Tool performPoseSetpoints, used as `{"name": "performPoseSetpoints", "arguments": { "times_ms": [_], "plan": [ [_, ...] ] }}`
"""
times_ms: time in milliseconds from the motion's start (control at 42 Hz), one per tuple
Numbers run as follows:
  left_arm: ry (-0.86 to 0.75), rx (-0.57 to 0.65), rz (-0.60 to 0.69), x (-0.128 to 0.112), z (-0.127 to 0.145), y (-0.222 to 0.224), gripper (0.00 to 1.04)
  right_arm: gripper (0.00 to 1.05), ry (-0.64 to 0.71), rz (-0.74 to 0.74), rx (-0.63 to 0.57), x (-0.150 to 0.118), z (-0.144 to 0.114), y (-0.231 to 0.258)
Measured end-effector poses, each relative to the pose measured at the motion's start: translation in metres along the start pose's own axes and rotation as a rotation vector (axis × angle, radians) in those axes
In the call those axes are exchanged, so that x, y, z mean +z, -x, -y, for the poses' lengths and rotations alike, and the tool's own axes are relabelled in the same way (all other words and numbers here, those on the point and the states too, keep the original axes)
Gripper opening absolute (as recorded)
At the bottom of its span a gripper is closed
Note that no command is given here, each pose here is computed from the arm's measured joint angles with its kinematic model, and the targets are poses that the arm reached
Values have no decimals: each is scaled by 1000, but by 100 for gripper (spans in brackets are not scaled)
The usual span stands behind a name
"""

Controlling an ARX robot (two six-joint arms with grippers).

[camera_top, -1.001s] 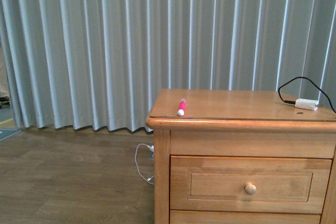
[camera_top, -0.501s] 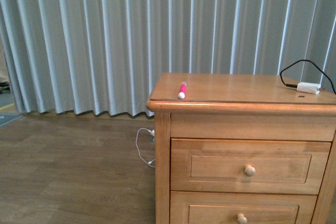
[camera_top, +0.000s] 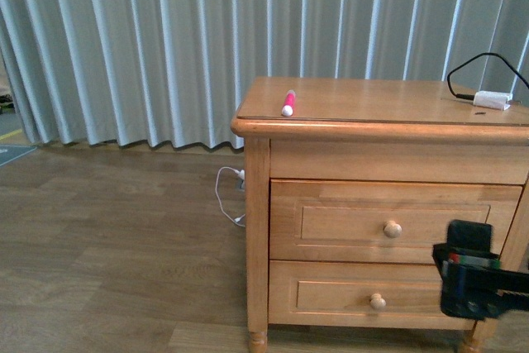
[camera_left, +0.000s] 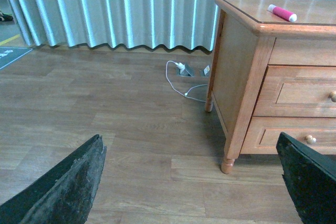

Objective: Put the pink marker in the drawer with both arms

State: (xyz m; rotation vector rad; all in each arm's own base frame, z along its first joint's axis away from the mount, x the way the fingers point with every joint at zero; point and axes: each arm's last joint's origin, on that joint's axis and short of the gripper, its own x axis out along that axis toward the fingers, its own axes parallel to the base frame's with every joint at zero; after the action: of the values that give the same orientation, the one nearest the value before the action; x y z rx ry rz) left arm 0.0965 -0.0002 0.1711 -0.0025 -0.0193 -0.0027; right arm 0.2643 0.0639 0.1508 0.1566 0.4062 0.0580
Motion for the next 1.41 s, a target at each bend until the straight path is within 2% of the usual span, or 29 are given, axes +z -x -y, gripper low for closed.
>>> {"name": "performPoseSetpoints", "arguments": {
  "times_ms": [548, 1406],
  "plan": [
    [0, 0, 0, 0, 0, 0, 98, 96, 44, 27, -41, 7, -26, -132],
    [0, 0, 0, 0, 0, 0, 98, 96, 130, 21, -56, 3, -12, -217]
  ]
}}
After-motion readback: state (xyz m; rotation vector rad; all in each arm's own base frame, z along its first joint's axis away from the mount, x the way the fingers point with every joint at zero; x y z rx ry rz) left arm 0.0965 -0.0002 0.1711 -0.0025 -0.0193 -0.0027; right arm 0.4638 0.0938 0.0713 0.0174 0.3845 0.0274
